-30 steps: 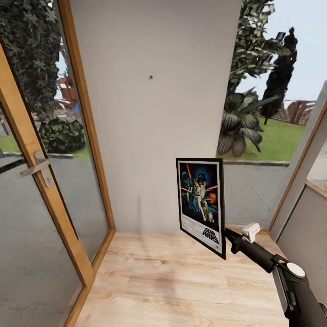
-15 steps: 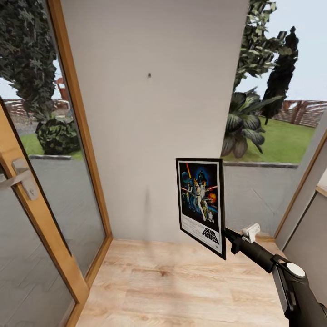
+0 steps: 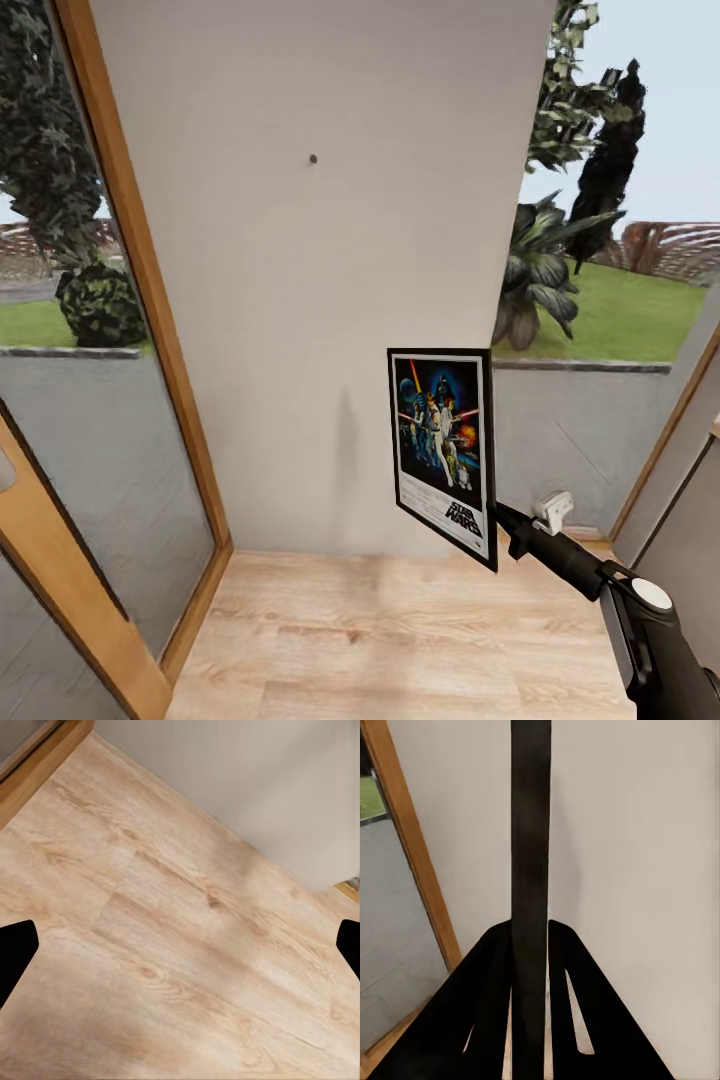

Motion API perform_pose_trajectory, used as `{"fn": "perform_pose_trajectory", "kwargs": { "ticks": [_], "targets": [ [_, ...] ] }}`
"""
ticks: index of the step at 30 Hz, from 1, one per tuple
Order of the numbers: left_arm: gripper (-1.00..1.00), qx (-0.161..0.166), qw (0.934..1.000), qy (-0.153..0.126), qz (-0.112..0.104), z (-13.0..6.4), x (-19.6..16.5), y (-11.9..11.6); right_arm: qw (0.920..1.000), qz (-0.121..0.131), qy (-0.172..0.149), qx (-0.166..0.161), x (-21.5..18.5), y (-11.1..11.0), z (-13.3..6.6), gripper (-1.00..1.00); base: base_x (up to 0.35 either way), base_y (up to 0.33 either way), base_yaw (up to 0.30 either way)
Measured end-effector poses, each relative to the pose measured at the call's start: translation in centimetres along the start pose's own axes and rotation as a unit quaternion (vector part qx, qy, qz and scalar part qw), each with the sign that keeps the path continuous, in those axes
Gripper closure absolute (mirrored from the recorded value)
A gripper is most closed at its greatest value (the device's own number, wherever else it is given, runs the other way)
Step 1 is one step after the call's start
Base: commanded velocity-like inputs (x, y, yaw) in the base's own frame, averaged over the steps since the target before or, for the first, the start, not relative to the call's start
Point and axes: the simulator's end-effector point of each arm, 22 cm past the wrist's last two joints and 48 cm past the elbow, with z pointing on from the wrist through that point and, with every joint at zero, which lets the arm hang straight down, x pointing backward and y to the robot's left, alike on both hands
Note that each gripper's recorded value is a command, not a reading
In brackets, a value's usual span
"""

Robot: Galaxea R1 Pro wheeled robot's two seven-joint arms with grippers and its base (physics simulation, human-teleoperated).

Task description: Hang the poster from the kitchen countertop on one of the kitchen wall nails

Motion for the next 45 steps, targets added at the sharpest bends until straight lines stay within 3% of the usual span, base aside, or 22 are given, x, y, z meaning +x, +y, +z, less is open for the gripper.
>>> {"fn": "perform_pose_trajectory", "kwargs": {
  "ticks": [14,24,31,38,42,45],
  "targets": [
    [-1.00,0.000,1.0000,0.000,0.000,0.0,0.0,0.0,1.0000,0.000,0.000,0.000,0.0,0.0,0.0,1.00,0.327,0.000,-0.004],
    [-1.00,-0.004,1.0000,0.002,-0.002,0.0,0.4,0.1,0.9999,0.005,0.005,-0.015,0.1,0.8,0.2,1.00,0.030,0.000,0.000],
    [-1.00,-0.027,0.9995,0.014,0.004,-1.3,1.4,2.8,0.9984,-0.001,0.012,-0.055,-1.6,3.3,1.0,1.00,0.000,0.000,0.000],
    [-1.00,-0.005,0.9997,0.022,0.005,-2.1,2.0,2.7,0.9947,0.016,0.028,-0.098,-4.0,7.6,2.5,1.00,0.000,0.000,0.000],
    [-1.00,0.000,0.9997,0.024,0.004,-2.1,2.3,2.4,0.9916,0.012,0.033,-0.124,-5.3,10.1,3.4,1.00,0.000,0.000,0.000],
    [-1.00,0.002,0.9997,0.025,0.003,-2.1,2.5,2.2,0.9886,0.026,0.035,-0.144,-6.9,12.1,4.7,1.00,0.000,0.000,0.000]
  ]
}}
